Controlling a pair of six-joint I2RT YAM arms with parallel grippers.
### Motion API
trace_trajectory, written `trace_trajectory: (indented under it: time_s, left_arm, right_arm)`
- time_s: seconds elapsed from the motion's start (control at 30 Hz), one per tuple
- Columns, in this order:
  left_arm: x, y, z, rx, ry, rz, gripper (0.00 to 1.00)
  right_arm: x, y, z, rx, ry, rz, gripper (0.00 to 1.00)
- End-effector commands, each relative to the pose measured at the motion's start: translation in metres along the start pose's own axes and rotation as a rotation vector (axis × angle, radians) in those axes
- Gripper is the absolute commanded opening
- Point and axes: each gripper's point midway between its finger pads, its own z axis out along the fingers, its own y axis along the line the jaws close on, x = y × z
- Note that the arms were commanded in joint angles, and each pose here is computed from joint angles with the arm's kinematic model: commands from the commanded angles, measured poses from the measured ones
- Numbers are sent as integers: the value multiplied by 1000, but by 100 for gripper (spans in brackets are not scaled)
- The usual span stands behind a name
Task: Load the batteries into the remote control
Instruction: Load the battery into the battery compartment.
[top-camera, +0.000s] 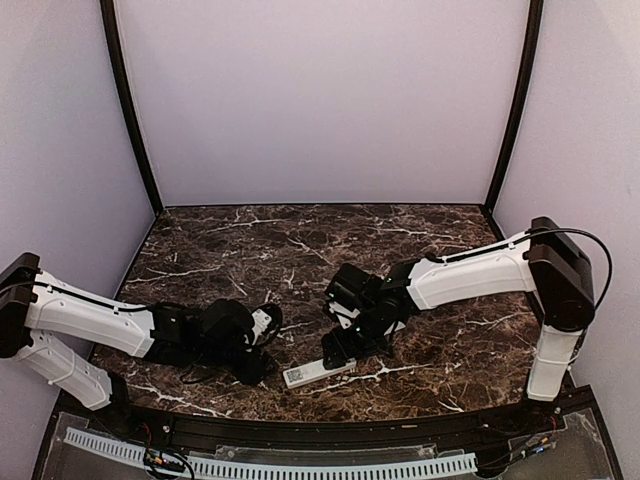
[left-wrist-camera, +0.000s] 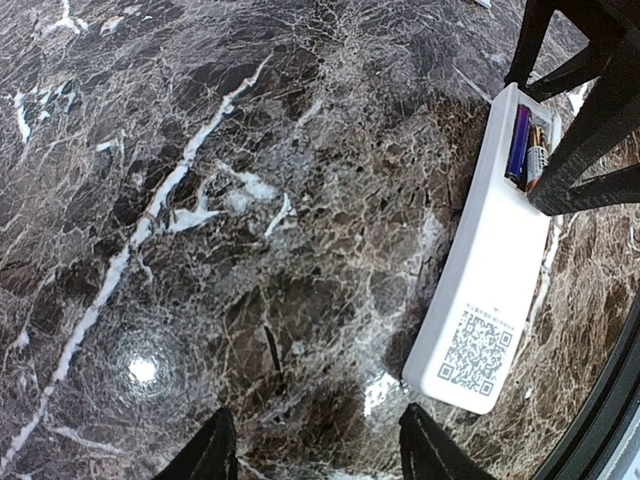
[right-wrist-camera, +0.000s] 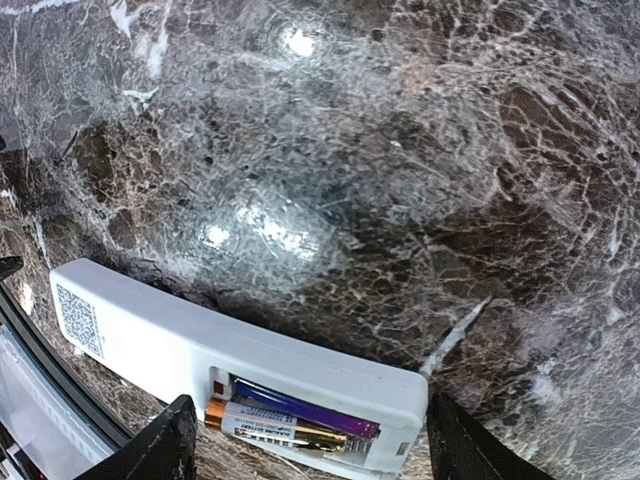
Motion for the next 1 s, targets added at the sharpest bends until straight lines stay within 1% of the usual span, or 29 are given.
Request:
trace_trajectory:
  time_s: [0.0, 0.13, 0.63, 0.77, 0.97]
  left_arm:
    - [10, 2, 2, 0, 22, 20, 55]
    - [9, 1, 2, 0, 22, 26, 55]
    - [8, 0, 2, -1, 25, 44, 54]
    - [8, 1, 2, -3, 24, 46, 55]
    - [8, 2, 0, -4, 19, 50, 54]
  right_arm:
    - [-1, 1, 5, 8, -3, 10, 75]
    - [3, -4, 8, 27, 7, 18, 73]
    - [12, -22, 9, 105, 26, 25, 63]
    - [15, -25, 9, 114, 31, 22, 62]
    - [20, -28, 8, 119, 44, 0, 62]
